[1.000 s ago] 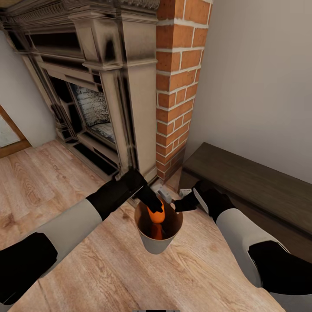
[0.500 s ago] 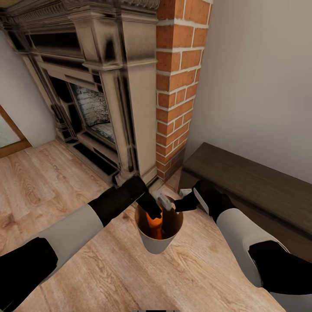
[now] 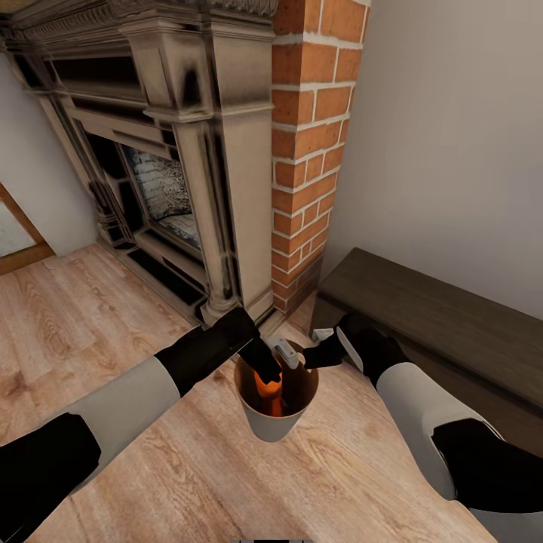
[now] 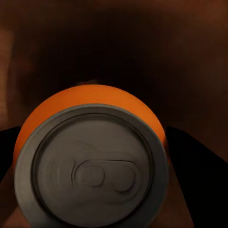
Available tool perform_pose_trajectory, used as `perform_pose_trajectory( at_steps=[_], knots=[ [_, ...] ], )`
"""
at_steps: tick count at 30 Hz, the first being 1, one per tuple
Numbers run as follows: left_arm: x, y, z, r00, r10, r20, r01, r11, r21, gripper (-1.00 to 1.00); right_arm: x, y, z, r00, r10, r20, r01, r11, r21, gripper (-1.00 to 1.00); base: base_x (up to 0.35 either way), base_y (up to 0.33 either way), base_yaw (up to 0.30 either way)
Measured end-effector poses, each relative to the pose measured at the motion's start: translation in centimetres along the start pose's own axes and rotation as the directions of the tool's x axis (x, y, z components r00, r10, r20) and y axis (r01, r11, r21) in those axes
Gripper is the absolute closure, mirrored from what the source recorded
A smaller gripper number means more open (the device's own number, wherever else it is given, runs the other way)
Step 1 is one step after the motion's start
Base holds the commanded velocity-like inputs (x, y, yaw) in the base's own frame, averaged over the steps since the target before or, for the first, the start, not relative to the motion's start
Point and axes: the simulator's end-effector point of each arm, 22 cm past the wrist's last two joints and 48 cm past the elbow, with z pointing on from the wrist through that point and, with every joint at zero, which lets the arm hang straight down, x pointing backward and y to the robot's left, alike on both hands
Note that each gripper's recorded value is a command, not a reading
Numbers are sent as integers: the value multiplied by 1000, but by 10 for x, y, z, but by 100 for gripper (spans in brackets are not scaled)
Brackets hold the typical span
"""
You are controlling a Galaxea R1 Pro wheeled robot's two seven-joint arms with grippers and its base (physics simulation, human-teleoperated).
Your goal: Put the three can of soda from the living room inside the tash can in the kitchen.
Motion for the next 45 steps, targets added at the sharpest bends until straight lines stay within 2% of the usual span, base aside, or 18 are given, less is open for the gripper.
perform_pose_trajectory(
  at_steps=[4,5,18,21,24,27,29,32,33,36,37,39,40,41,43,45],
  knots=[
    [0,0,0,1000,1,-1,-1,1000,0,100,0,-2,0,1000,0,0,0,1000,4,100,0,0,0],
    [1,-1,1,1000,1,-2,-1,1000,1,-100,0,-3,0,1000,0,0,0,1000,6,100,0,0,0],
    [9,-7,7,1000,-3,-6,3,1000,15,-100,1,-5,-1,1000,2,0,-2,1000,8,100,0,0,0],
    [-2,-9,1,999,23,28,-23,1000,2,-100,1,-5,-1,1000,4,0,-4,1000,5,100,0,0,0],
    [-12,-14,-14,994,67,90,-67,998,-9,-100,1,-7,-1,1000,4,0,-4,1000,10,100,0,0,0],
    [-2,-3,-41,984,96,153,-91,995,-43,-100,1,-7,-1,1000,3,0,-3,1000,12,100,0,0,0],
    [9,19,-71,973,73,220,-57,995,-76,-100,1,-6,-1,1000,4,1,-4,1000,8,100,0,0,0],
    [17,37,-96,960,28,280,-4,996,-85,-100,1,-6,-2,1000,6,1,-6,1000,7,100,0,0,0],
    [24,49,-109,951,-1,310,32,995,-93,-100,1,-7,-2,1000,6,1,-6,1000,8,100,0,0,0],
    [49,72,-129,933,-71,354,113,988,-100,-100,1,-9,-2,1000,5,0,-5,1000,12,100,0,0,0],
    [62,82,-139,919,-107,380,155,983,-97,-100,1,-9,-2,1000,6,1,-6,1000,12,100,0,0,0],
    [71,92,-151,896,-139,421,191,978,-84,-100,1,-10,-2,1000,8,1,-8,1000,13,100,0,0,0],
    [85,109,-169,847,-176,501,242,968,-70,-100,1,-11,-3,1000,9,2,-9,1000,14,100,0,0,0],
    [102,126,-183,802,-214,558,300,951,-67,-100,1,-12,-3,1000,9,2,-9,1000,16,100,0,0,0],
    [127,140,-188,764,-257,592,364,929,-66,-100,2,-13,-3,1000,8,1,-8,1000,19,100,0,0,0],
    [183,165,-178,713,-310,628,478,871,-112,-100,3,-16,-3,1000,13,0,-13,1000,18,100,0,0,0]
  ],
)
